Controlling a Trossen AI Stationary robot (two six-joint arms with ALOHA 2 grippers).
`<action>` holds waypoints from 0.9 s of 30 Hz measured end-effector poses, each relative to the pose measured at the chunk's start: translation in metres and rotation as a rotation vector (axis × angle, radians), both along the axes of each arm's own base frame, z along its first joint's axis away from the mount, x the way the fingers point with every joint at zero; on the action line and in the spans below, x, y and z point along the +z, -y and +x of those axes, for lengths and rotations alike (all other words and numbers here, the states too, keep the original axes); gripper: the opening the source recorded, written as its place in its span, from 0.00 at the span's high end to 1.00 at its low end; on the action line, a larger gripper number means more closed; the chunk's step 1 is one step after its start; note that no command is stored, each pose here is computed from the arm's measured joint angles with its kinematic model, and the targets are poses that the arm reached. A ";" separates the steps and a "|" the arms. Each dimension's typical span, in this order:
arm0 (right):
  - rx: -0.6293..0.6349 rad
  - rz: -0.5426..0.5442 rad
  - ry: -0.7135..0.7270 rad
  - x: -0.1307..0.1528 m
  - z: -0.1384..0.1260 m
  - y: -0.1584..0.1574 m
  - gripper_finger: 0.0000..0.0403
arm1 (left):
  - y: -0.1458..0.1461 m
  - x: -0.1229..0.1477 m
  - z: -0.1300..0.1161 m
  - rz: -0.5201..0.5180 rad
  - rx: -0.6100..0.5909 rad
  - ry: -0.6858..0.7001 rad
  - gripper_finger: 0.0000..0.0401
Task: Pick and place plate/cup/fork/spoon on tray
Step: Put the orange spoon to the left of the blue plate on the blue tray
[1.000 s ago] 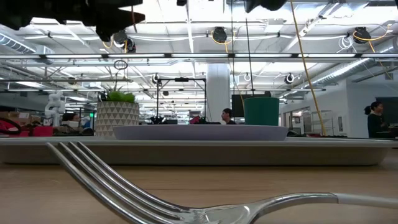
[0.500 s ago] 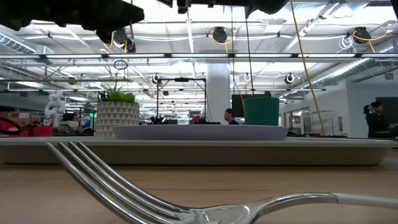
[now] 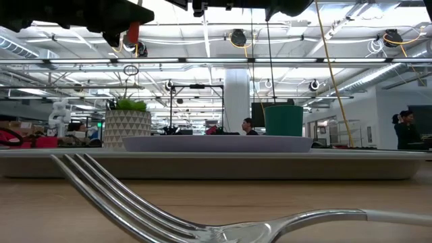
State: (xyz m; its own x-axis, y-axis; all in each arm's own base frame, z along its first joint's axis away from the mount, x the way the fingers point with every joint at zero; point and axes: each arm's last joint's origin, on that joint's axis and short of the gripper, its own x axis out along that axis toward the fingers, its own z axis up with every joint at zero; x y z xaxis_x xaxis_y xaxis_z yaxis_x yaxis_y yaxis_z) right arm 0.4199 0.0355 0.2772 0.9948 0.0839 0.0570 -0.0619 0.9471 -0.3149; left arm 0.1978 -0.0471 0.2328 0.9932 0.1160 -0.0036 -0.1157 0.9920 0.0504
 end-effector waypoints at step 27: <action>-0.071 0.221 -0.731 -0.006 -0.062 -0.001 0.63 | -0.005 0.012 -0.039 -0.272 0.381 -0.146 1.00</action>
State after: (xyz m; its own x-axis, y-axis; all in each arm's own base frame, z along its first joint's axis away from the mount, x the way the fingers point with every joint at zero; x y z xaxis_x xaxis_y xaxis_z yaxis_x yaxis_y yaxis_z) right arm 0.3580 0.0365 0.2717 0.7884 0.0813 -0.6097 -0.1181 0.9928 -0.0203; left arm 0.1585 -0.0423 0.2450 0.8671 0.4469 -0.2201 -0.4842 0.8598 -0.1619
